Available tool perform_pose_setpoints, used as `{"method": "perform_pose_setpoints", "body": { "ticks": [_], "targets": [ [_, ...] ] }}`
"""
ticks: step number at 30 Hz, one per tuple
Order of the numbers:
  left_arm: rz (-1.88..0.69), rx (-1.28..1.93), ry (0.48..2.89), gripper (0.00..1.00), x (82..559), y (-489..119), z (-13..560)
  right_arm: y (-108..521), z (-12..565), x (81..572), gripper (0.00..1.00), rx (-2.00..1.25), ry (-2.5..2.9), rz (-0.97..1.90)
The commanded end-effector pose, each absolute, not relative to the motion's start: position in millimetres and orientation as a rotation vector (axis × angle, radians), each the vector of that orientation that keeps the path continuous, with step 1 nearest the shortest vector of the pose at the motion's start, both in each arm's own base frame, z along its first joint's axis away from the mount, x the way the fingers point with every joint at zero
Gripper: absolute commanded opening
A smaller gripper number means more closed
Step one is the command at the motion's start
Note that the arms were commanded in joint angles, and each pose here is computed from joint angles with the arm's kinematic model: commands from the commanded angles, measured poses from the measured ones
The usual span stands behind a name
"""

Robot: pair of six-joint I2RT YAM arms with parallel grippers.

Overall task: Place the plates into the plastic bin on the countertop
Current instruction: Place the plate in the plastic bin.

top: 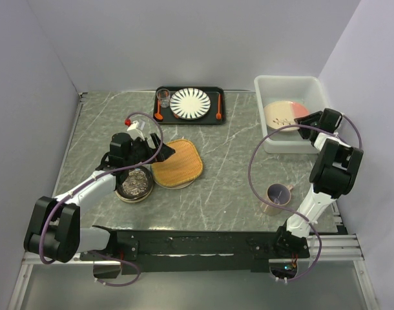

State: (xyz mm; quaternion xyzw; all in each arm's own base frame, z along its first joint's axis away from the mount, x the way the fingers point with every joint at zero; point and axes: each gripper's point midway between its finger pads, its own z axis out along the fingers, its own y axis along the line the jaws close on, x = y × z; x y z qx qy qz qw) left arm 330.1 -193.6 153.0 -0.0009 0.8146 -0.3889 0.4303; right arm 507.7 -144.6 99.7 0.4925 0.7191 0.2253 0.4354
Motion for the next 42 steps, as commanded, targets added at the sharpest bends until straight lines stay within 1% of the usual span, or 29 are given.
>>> {"method": "perform_pose_setpoints", "body": {
  "ticks": [1, 3, 4, 6, 7, 12, 15, 21, 26, 37, 42],
  "targets": [
    [-0.975, 0.041, 1.969, 0.99, 330.6, -195.0, 168.7, -150.2, 125.8, 525.5, 0.56, 1.129, 1.76, 0.528],
    [-0.979, 0.046, 1.968, 0.99, 330.1, -195.6, 169.1, -151.7, 122.1, 523.1, 0.63, 1.131, 1.778, 0.494],
    [-0.981, 0.046, 1.968, 0.99, 330.1, -195.9, 168.9, -153.6, 121.3, 522.1, 0.7, 1.136, 1.78, 0.469],
    [-0.984, 0.049, 1.965, 0.99, 329.4, -196.1, 169.7, -154.5, 119.1, 520.1, 0.78, 1.137, 1.802, 0.43],
    [-0.983, 0.048, 1.964, 0.99, 329.6, -195.9, 170.2, -155.6, 118.9, 519.5, 0.85, 1.14, 1.81, 0.415],
    [-0.987, 0.053, 1.961, 0.99, 328.2, -196.6, 170.9, -164.4, 114.1, 517.1, 0.99, 1.154, 1.871, 0.298],
    [-0.985, 0.054, 1.957, 1.0, 327.9, -195.9, 172.4, -173.4, 111.6, 515.4, 1.0, 1.157, 1.908, 0.214],
    [-0.994, 0.056, 1.953, 0.99, 328.0, -197.0, 174.1, -179.2, 131.1, 514.8, 1.0, 1.117, 1.919, -0.006],
    [-1.002, 0.059, 1.957, 0.99, 328.2, -198.3, 172.7, -181.8, 141.6, 513.2, 1.0, 1.105, 1.919, -0.119],
    [-0.98, 0.046, 1.971, 0.99, 332.4, -196.5, 168.2, -155.8, 198.4, 513.1, 1.0, 1.003, 1.806, -0.072],
    [-0.957, 0.02, 1.994, 0.99, 335.9, -194.0, 164.0, -127.0, 234.4, 512.3, 1.0, 0.924, 1.762, -0.015]
  ]
}}
